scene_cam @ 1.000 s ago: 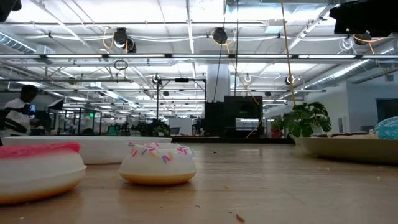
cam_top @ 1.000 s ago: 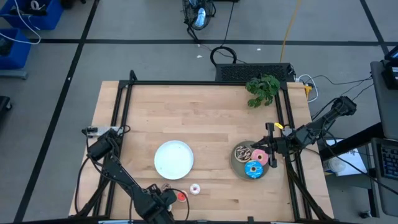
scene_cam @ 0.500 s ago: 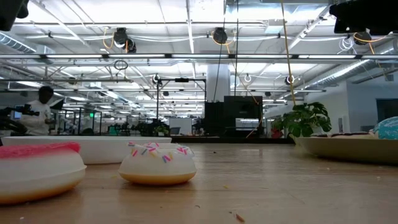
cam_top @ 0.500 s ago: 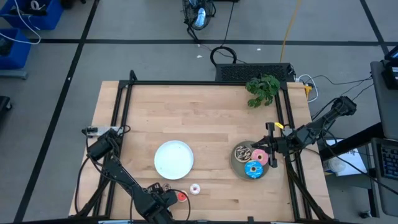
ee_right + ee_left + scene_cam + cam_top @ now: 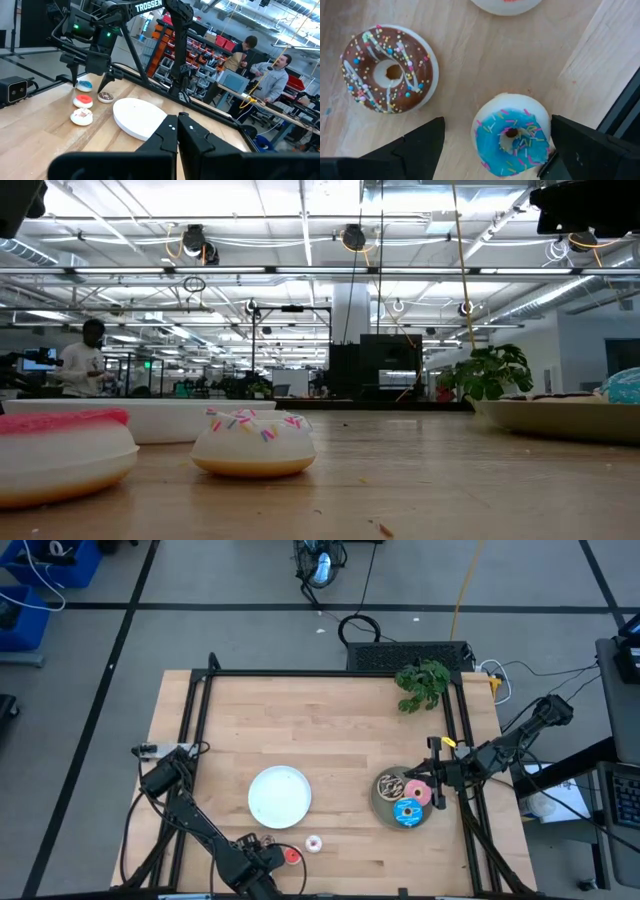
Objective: Pick & Place donuts
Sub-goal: Put the small blue donut on the white plate
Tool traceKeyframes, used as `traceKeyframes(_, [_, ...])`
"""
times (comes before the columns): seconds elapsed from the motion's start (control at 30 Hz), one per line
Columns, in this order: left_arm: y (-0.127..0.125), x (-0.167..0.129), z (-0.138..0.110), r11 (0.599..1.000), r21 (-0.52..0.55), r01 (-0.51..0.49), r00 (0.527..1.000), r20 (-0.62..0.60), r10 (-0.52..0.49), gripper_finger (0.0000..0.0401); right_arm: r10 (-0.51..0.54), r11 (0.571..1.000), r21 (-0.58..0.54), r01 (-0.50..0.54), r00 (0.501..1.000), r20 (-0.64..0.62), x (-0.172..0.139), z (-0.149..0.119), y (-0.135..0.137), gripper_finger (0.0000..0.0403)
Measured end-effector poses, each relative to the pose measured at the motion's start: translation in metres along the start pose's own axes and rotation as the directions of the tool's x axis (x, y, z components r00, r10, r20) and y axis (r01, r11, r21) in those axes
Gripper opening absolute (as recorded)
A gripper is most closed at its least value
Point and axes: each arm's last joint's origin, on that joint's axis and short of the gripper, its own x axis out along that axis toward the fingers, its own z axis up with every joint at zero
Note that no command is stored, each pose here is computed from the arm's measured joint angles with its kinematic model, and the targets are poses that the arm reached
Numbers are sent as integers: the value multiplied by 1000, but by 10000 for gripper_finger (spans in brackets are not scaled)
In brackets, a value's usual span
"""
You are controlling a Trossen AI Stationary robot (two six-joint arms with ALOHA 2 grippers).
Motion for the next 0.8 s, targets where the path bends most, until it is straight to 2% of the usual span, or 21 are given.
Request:
traceKeyframes(0.3, [1, 0, 3, 1000, -5, 4, 1000, -21, -4, 263, 0, 1000, -1, 0, 1000, 0, 0, 0, 0, 0])
traceKeyframes(0.8, [7, -6, 27, 998, 1, 60, 994, -89, -60, 126, 0, 1000, -1, 0, 1000, 0, 0, 0, 0, 0])
